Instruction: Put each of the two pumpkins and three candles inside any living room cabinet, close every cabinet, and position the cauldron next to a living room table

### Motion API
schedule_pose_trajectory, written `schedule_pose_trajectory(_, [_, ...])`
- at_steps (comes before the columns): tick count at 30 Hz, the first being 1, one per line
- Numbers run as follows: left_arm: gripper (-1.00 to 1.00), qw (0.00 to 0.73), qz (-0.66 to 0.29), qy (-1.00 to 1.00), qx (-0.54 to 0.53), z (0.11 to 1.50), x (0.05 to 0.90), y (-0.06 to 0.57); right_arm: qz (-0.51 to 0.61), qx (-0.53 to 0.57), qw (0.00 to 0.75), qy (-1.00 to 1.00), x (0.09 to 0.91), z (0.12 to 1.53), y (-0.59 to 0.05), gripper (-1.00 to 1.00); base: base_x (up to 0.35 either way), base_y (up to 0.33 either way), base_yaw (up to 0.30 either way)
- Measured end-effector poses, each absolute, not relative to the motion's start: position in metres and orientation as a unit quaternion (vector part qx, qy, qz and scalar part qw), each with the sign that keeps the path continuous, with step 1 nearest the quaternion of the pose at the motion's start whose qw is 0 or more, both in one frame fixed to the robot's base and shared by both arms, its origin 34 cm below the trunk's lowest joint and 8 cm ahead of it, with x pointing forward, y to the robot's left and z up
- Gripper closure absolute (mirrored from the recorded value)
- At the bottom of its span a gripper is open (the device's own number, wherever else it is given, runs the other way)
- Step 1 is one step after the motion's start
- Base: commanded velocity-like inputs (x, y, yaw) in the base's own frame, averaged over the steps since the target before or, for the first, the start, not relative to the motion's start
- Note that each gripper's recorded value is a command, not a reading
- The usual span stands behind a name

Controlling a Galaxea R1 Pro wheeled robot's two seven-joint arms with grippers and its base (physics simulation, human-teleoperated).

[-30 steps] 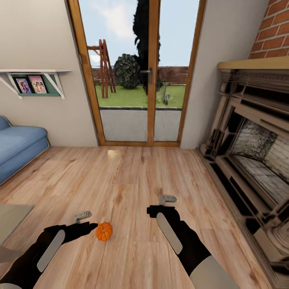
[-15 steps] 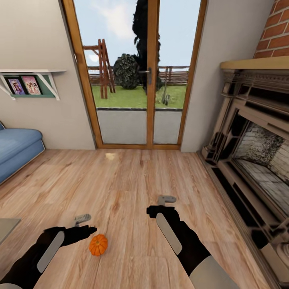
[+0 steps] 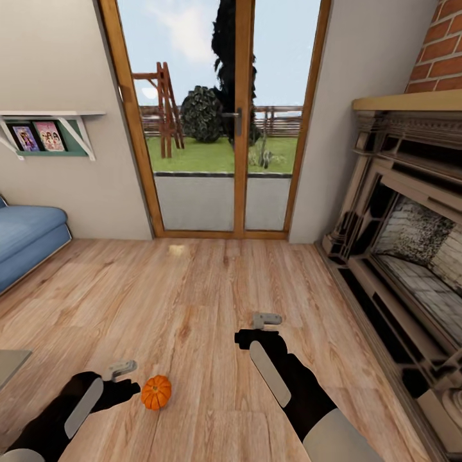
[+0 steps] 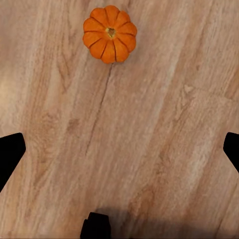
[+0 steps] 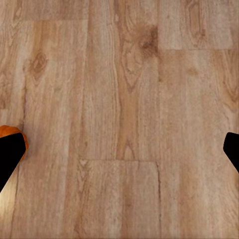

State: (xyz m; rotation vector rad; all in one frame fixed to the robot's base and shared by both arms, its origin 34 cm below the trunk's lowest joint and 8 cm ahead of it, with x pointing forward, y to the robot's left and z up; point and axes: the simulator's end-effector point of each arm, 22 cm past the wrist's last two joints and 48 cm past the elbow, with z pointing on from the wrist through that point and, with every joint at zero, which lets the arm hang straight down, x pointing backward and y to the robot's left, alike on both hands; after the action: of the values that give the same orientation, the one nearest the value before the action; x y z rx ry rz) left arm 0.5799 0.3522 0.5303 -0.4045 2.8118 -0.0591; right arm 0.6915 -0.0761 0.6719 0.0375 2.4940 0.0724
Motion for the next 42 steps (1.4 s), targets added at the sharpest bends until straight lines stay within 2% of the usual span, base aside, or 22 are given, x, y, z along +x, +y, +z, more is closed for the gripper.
schedule_pose_trajectory(24, [-1.0, 0.163, -0.026, 0.976, -0.14, 0.528, 0.588, 0.346, 0.025, 0.014, 0.313, 0.949, 0.688, 0.658, -0.078, -1.0, 0.0, 0.0, 0.0])
schedule_pose_trajectory(42, [-1.0, 0.205, -0.039, 0.97, -0.126, 0.549, 0.616, 0.335, 0.022, 0.014, 0.307, 0.951, 0.685, 0.645, -0.079, -1.0, 0.0, 0.0, 0.0])
